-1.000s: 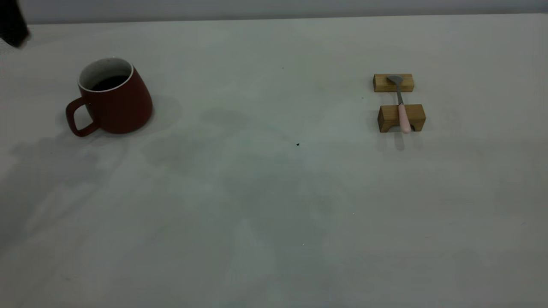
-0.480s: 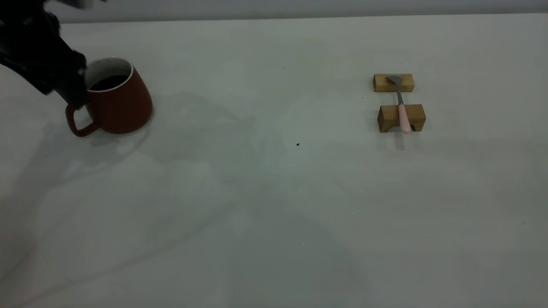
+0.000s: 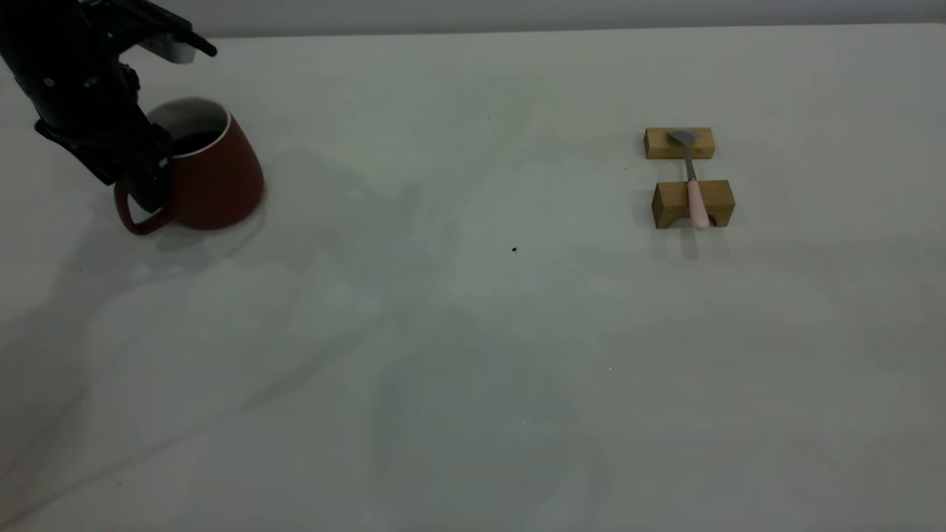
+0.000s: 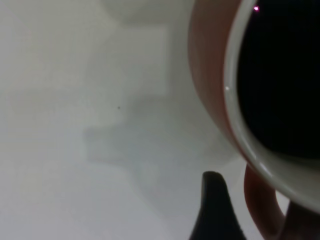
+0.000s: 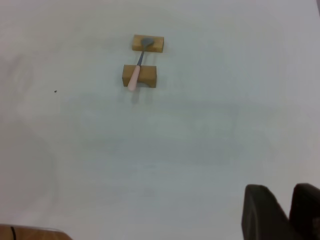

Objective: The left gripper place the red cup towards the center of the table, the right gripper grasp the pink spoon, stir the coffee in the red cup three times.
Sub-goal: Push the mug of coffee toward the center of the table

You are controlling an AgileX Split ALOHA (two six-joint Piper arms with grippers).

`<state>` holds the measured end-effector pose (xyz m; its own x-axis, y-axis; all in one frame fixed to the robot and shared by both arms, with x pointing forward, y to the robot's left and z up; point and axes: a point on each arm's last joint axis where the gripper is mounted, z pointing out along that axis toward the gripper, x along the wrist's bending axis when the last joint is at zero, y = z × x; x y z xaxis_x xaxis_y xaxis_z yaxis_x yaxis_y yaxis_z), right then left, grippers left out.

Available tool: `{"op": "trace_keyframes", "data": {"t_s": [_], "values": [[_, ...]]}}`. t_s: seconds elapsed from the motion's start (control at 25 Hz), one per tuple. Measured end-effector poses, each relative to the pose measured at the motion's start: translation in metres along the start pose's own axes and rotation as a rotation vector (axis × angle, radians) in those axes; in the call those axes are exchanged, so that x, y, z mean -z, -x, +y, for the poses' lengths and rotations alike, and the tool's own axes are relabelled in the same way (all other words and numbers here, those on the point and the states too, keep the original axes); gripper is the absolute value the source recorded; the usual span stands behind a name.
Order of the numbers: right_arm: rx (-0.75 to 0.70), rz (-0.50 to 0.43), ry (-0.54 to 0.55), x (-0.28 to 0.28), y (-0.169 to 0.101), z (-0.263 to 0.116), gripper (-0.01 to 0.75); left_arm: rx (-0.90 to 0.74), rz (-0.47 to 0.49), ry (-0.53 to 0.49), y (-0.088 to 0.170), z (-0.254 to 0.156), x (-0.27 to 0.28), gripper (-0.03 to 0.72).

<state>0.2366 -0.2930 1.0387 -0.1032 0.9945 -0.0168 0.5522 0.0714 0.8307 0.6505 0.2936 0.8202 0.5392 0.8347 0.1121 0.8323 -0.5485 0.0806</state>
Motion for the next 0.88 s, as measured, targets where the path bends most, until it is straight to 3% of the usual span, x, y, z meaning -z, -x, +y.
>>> {"op": "trace_keyframes", "data": {"t_s": [0.6,0.88], "values": [[0.0,0.0,0.0,0.0,0.0,0.0,0.169,-0.16,0.016,0.05,0.036,0.026,-0.001,0.448],[0.0,0.0,0.0,0.0,0.0,0.0,0.169,-0.255,0.017,0.078,0.064,0.041,0.001,0.436]]}}
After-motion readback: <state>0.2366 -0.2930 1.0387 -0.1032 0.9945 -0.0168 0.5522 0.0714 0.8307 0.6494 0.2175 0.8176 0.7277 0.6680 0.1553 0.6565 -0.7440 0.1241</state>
